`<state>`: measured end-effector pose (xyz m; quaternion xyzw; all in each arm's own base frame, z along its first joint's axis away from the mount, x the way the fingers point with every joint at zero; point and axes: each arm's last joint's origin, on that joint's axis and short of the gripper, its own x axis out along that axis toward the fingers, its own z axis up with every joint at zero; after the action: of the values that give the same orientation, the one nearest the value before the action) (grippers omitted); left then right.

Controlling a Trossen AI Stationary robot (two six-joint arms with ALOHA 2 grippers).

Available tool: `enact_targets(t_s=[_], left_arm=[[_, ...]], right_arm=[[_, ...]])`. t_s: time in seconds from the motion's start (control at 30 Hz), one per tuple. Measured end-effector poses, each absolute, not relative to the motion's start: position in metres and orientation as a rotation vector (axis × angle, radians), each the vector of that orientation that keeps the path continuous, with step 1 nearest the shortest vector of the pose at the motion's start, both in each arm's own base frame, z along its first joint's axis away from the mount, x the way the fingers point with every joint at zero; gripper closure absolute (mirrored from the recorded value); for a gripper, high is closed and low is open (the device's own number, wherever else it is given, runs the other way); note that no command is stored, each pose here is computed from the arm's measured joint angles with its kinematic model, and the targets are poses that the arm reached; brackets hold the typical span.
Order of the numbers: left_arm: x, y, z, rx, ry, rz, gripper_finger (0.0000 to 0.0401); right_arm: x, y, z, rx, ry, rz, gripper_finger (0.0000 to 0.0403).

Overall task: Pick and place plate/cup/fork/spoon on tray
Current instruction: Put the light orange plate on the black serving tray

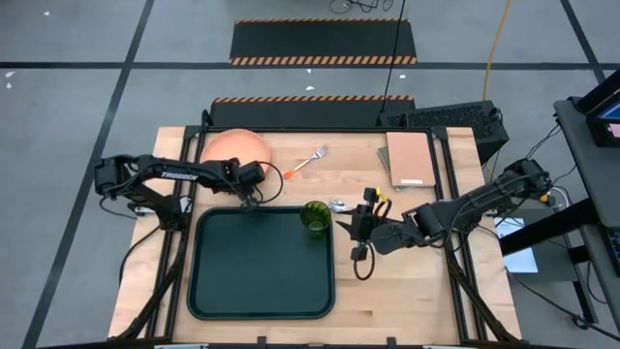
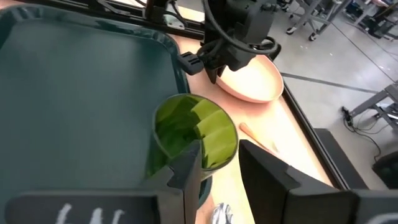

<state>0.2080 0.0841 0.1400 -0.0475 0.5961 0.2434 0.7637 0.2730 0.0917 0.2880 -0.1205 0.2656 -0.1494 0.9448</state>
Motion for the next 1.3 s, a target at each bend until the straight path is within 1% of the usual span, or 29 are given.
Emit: enact_targets(t_s=[0.1,0.2,0.3,0.53,0.67,0.8,0.93,1.13,1.3], left_arm=[[0.208,0.083,0.14,-0.112,1.298,0.535,0.0382],[0.208,0.079,0.144,-0.123,1.348,0.515,0.038],[0.213,0.073,0.158,-0.137,1.402,0.515,0.0392],[0.232,0.042,0.198,-0.082,1.409,0.495,0.0393],[0.235,0.012,0.216,-0.081,1.426,0.495,0.0393],[0.236,-0.024,0.229,-0.078,1.387,0.488,0.0393],[0.234,-0.065,0.237,-0.093,1.319,0.429,0.0393],[0.222,-0.115,0.232,-0.153,1.282,0.408,0.0393],[0.226,-0.152,0.22,-0.171,1.202,0.294,0.0393]], right_arm=[[0.274,0.09,0.288,-0.243,0.542,-0.312,0.0301],[0.274,0.088,0.288,-0.242,0.543,-0.319,0.0301],[0.275,0.086,0.288,-0.241,0.546,-0.324,0.0301],[0.273,0.086,0.286,-0.253,0.567,-0.324,0.0301],[0.271,0.085,0.283,-0.269,0.602,-0.326,0.0301],[0.27,0.085,0.282,-0.274,0.613,-0.326,0.0301],[0.269,0.086,0.281,-0.239,0.616,-0.333,0.0301],[0.266,0.092,0.28,-0.134,0.613,-0.346,0.0301],[0.262,0.102,0.28,-0.073,0.595,-0.334,0.0301]])
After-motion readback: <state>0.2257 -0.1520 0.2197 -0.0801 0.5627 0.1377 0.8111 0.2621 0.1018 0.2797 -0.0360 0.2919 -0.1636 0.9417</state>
